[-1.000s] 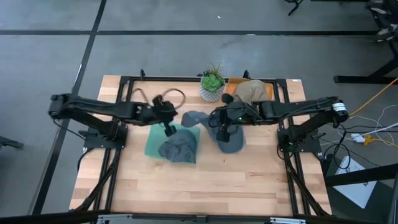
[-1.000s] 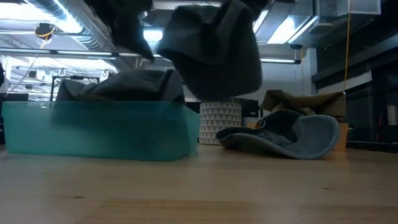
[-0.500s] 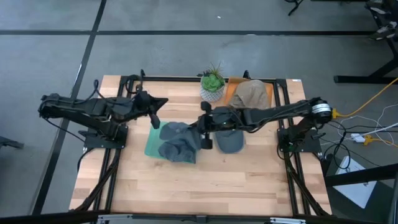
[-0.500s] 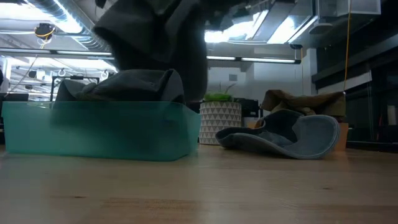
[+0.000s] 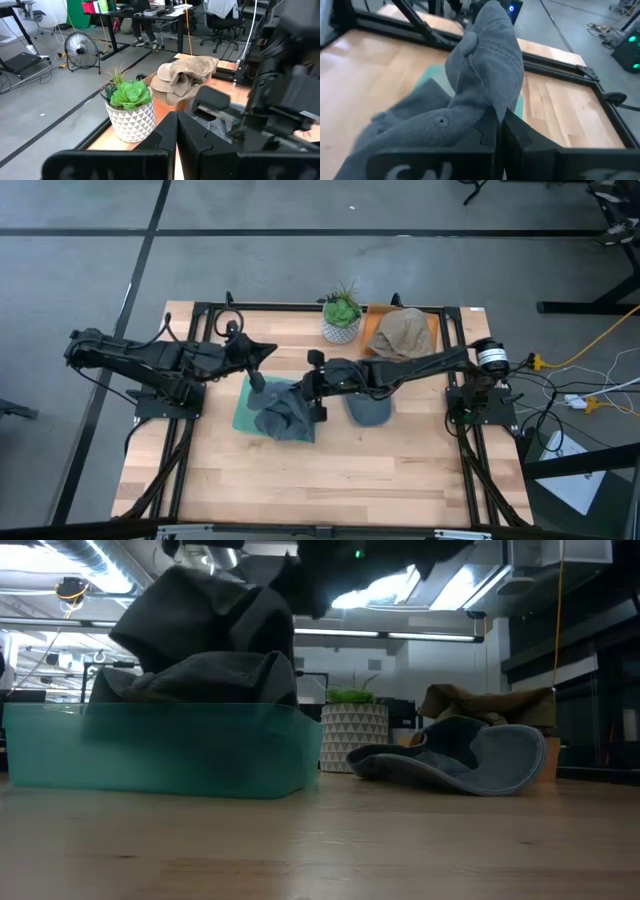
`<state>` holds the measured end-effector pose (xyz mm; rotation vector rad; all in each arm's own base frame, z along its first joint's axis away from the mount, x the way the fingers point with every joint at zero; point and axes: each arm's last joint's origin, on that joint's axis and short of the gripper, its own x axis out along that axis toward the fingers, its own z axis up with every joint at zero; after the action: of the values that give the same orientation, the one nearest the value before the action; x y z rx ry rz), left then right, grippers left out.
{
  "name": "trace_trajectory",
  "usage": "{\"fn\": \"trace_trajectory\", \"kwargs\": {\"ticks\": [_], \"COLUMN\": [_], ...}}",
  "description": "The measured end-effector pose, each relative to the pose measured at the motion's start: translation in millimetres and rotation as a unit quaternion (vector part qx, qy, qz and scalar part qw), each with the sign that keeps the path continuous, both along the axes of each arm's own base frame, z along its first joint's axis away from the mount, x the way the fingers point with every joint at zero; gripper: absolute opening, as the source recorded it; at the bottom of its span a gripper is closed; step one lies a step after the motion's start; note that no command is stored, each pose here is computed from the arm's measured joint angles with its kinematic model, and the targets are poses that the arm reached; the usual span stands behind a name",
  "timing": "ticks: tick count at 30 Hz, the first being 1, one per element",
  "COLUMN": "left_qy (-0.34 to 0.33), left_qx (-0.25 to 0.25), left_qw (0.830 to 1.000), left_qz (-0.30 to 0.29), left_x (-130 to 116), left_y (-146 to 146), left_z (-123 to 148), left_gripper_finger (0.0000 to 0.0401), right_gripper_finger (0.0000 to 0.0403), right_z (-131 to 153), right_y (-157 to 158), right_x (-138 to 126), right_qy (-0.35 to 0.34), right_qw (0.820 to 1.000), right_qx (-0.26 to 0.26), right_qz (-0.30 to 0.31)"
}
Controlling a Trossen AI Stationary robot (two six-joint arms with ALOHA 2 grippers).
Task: Pick & Place hat
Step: Put the top blue cap into the green bin
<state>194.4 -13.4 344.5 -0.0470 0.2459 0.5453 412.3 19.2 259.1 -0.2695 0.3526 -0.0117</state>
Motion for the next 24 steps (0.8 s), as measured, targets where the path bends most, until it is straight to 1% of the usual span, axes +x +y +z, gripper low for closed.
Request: {"fn": "trace_trajectory", "kwargs": {"ticks": [3,8,14,19,24], "left_qy": [0.003,0.003,0.003,0.006,0.003], "left_qx": [0.0,0.0,0.0,0.004,-0.001], "left_qw": [1.0,1.0,1.0,1.0,1.0], "left_qz": [0.0,-0.002,-0.002,-0.002,0.0], "left_x": [1.3,1.4,1.4,1.4,1.4], "left_y": [-0.2,-0.3,-0.3,-0.3,-0.3], "left_z": [-0.9,-1.2,-1.2,-1.2,-1.3], "left_gripper_finger": [0.0003,0.0004,0.0007,0.0002,0.0006], "right_gripper_finger": [0.0007,0.0007,0.001,0.0037,0.008], "right_z": [-10.1,-26.6,-30.2,-35.8,-38.7], "right_y": [-6.0,-9.6,-5.6,-1.1,-1.2], "right_x": [3.7,7.1,6.0,2.7,0.8], "right_qy": [0.016,0.051,0.067,0.1,0.118], "right_qw": [1.0,0.997,0.996,0.993,0.991], "right_qx": [-0.01,0.009,0.01,0.014,0.037], "right_qz": [0.01,0.05,0.059,0.061,0.049]}}
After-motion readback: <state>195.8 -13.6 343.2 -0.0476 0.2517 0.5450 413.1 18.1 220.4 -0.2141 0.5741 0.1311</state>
